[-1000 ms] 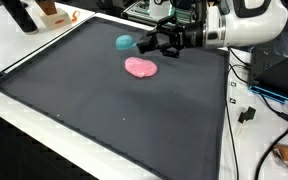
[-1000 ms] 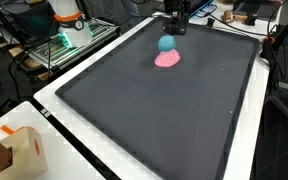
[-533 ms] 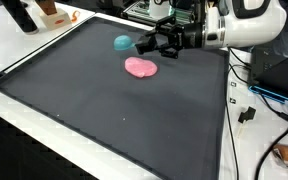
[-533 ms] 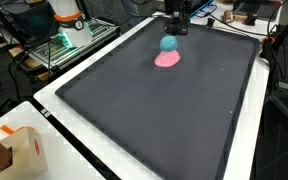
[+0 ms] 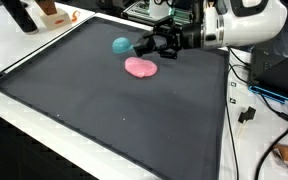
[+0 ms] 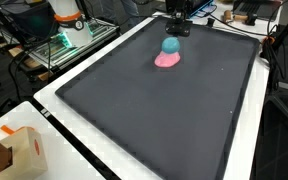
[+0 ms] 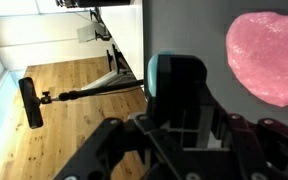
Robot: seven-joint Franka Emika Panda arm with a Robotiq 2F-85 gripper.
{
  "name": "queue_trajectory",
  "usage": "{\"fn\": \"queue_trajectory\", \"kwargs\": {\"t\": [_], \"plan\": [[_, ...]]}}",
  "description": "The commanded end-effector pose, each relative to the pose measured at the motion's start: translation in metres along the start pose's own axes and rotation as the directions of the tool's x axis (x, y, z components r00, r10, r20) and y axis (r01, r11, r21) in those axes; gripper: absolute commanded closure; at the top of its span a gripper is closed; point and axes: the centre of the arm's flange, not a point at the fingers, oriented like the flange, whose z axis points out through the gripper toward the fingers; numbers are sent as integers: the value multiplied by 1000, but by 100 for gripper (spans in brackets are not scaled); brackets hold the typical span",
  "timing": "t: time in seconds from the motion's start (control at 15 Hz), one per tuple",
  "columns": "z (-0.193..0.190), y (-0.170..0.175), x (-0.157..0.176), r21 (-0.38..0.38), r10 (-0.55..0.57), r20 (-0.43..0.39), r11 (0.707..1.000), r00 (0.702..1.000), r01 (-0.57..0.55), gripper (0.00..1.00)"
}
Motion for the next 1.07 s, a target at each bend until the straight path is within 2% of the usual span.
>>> {"fn": "queue_trajectory", "kwargs": {"t": [0.0, 0.27, 0.6, 0.8, 1.0], "plan": [[8, 15, -2, 33, -20, -22, 999, 1000, 21, 74], [13, 29, 1, 81, -8, -23, 997, 1000, 9, 74], [18, 52, 2, 176, 18, -25, 984, 1000, -13, 74], [19, 69, 1, 260, 45, -30, 965, 999, -36, 74], [21, 89, -2, 359, 72, -22, 931, 997, -60, 74]]}}
